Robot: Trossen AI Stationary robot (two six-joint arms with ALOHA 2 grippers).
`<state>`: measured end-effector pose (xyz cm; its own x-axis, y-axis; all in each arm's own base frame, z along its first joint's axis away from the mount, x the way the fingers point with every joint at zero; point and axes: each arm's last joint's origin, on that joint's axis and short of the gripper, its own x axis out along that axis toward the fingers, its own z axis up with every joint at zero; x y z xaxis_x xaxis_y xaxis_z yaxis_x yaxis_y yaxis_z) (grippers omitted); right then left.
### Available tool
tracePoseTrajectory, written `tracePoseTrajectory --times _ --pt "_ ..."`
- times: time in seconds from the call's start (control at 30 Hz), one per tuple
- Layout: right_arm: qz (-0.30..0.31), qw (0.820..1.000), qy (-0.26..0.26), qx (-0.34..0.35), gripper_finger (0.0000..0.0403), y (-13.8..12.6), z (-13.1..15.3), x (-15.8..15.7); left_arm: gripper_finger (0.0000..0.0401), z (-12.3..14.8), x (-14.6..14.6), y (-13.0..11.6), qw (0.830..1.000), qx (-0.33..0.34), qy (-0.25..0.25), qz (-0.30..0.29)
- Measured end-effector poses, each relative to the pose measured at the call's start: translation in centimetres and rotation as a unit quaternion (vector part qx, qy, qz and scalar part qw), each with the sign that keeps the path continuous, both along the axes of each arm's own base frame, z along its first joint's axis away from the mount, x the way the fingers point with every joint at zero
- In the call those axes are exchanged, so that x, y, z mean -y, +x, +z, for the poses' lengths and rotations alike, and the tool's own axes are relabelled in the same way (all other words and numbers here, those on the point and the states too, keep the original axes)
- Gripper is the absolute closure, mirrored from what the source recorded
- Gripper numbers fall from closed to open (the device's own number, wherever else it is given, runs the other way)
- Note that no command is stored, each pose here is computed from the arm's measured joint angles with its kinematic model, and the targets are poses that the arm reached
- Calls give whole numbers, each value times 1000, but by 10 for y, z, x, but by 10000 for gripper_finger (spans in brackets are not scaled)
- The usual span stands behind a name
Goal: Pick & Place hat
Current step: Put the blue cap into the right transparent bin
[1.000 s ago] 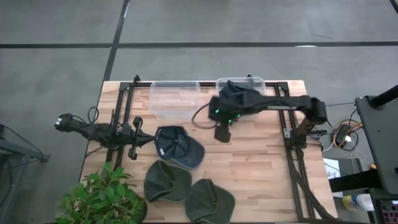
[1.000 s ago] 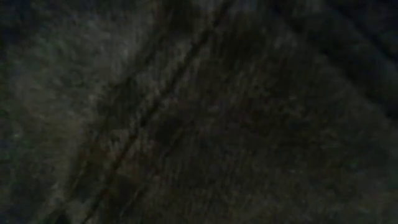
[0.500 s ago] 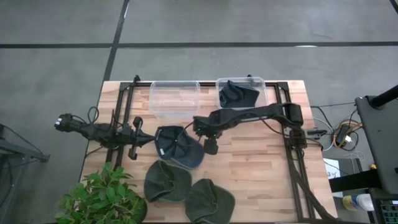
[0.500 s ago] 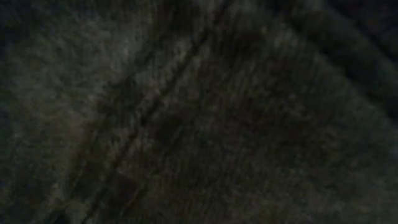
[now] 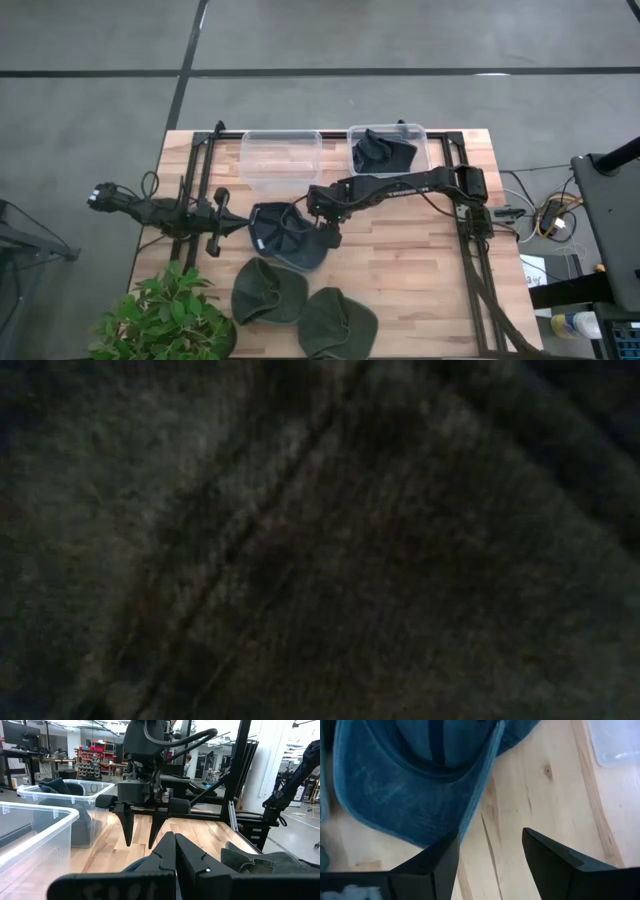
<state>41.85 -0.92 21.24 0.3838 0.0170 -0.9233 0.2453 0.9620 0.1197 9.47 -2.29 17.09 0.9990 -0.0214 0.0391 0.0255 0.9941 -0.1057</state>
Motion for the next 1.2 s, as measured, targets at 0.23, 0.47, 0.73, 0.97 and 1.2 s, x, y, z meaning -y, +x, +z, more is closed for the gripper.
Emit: tracePoseTrajectory --times 0.23,0.47,0.73,0.97,1.2 --pt "-24 1000 -19 -4 193 -1 -5 2 401 0 0 0 1000 0 0 0" --pt "-37 999 -9 15 193 2 -7 1 401 0 0 0 1000 0 0 0" --pt "-40 998 -6 44 193 6 -9 1 401 0 0 0 1000 0 0 0" --pt "-42 998 8 42 193 4 -17 1 401 0 0 0 1000 0 0 0" --pt "-39 998 18 40 193 2 -21 0 401 0 0 0 1000 0 0 0"
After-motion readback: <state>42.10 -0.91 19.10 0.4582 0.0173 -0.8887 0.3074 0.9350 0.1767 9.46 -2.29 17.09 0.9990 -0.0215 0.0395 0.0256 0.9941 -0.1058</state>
